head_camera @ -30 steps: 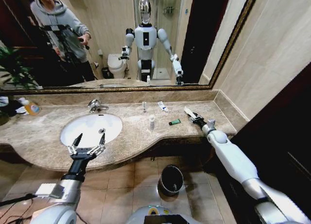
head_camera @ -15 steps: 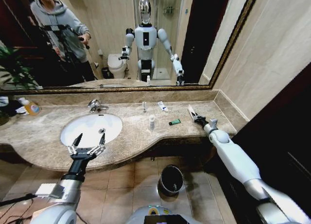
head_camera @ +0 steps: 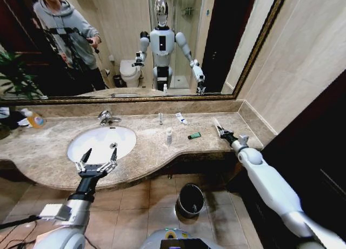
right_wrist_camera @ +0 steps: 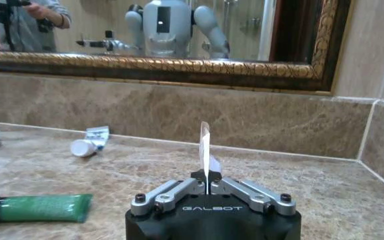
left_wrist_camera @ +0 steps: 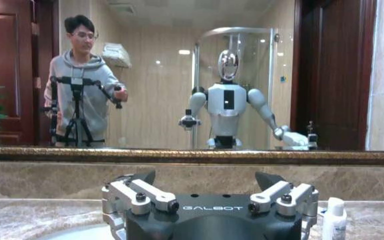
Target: Pick up the trash from the sink and place it in the trash bin.
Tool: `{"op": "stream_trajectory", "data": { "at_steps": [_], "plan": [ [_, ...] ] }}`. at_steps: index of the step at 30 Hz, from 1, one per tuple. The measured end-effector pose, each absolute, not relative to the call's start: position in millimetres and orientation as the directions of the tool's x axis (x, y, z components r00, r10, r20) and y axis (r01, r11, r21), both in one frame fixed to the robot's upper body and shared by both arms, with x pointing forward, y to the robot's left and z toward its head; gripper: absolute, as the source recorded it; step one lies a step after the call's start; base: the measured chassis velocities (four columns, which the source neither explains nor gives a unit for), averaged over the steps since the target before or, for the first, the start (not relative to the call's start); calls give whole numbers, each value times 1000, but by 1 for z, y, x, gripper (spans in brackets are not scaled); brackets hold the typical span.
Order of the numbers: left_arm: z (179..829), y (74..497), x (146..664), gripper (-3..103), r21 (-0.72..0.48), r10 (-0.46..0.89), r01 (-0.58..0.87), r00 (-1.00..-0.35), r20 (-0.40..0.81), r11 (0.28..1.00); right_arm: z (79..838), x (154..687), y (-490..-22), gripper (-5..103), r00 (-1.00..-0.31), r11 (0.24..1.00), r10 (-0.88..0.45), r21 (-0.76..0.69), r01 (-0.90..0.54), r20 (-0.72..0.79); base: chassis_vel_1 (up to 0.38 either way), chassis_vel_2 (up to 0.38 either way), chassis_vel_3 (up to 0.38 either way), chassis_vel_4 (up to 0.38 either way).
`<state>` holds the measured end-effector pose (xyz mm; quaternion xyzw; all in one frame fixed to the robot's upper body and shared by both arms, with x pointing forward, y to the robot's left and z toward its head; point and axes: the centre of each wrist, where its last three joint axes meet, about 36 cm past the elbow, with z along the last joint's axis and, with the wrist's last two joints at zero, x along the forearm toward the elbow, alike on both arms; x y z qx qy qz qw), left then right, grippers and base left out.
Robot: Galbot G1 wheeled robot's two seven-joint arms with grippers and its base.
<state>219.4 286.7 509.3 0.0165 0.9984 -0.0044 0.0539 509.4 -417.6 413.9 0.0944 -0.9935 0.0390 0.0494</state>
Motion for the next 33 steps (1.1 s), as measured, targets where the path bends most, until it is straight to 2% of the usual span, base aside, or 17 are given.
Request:
{"op": "stream_trajectory", "data": {
  "at_steps": [1,9,19,24,33],
  "plan": [
    [509,287,219,100,-7,32,33,-994,-108,999,426,486,-418,0,-978,978,-190,-66,-196,89,0,0,0,0],
    [509,287,219,100,-7,33,33,-994,-108,999,442,438,-401,0,-977,976,-207,-52,-210,54,0,0,0,0],
    [509,287,219,100,-7,32,33,-994,-108,999,376,330,-411,0,-976,975,-220,31,-220,-2,0,0,0,0],
    [509,287,219,100,-7,32,33,-994,-108,999,319,273,-408,0,-973,976,-217,38,-215,80,0,0,0,0],
    [509,287,219,100,-7,32,33,-994,-108,999,236,234,-401,0,-954,984,-167,-13,-175,248,0,0,0,0]
  ]
}}
